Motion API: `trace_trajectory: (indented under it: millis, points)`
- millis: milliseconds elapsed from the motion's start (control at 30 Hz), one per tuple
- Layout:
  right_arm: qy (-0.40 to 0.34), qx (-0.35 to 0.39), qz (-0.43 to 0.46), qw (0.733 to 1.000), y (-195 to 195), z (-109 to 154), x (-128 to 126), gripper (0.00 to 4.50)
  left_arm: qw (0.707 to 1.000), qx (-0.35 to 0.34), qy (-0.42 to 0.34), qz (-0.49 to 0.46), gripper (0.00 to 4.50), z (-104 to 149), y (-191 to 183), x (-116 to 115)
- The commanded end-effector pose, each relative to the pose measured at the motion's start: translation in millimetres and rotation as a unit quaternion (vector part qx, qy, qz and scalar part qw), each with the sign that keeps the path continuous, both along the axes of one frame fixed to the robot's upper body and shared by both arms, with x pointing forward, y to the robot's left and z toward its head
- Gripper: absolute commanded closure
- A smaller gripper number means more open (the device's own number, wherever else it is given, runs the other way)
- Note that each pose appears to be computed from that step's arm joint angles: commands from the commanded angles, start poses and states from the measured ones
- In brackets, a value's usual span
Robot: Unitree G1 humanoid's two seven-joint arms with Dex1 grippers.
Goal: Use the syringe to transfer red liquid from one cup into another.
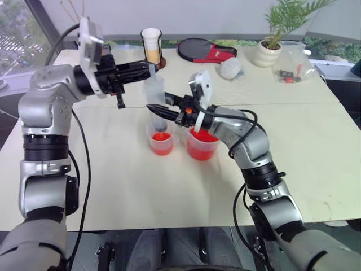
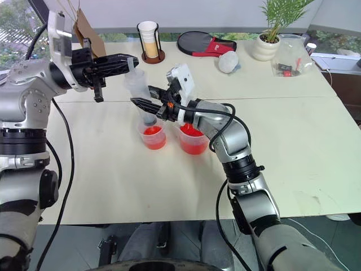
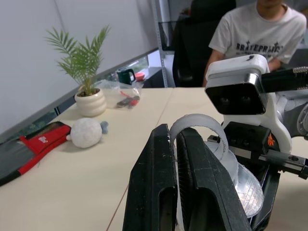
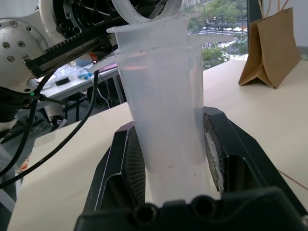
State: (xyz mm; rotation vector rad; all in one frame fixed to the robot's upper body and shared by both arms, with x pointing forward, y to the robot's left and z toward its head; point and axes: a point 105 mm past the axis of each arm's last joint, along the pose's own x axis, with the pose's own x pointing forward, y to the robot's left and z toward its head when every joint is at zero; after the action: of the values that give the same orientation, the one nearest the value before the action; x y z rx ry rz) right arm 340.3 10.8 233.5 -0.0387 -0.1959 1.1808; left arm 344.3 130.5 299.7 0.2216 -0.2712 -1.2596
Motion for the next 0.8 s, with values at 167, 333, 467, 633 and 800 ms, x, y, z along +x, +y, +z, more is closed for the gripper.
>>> trace_trajectory:
  millis: [167, 333, 467, 633, 800]
  points:
    - [-0.121, 0.074, 0.024, 0.990, 2, 77, -24, 3.13, 0.996, 0.046, 0.069, -0.025, 4.44, -49, -16, 2]
    - [-0.119, 0.074, 0.023, 0.990, 2, 78, -23, 3.13, 0.997, 0.027, 0.068, -0.018, 4.44, -40, -11, 6]
    - [-0.114, 0.074, 0.023, 0.990, 2, 76, -23, 3.13, 0.998, -0.009, 0.057, 0.004, 3.18, -18, 3, 14]
    - [-0.113, 0.074, 0.024, 0.990, 2, 75, -23, 3.13, 0.997, -0.036, 0.054, 0.030, 1.39, 4, 31, 10]
    - [-0.108, 0.076, 0.019, 0.991, -2, 74, -21, 3.13, 0.994, -0.042, 0.092, 0.050, 1.39, 1, 72, -11]
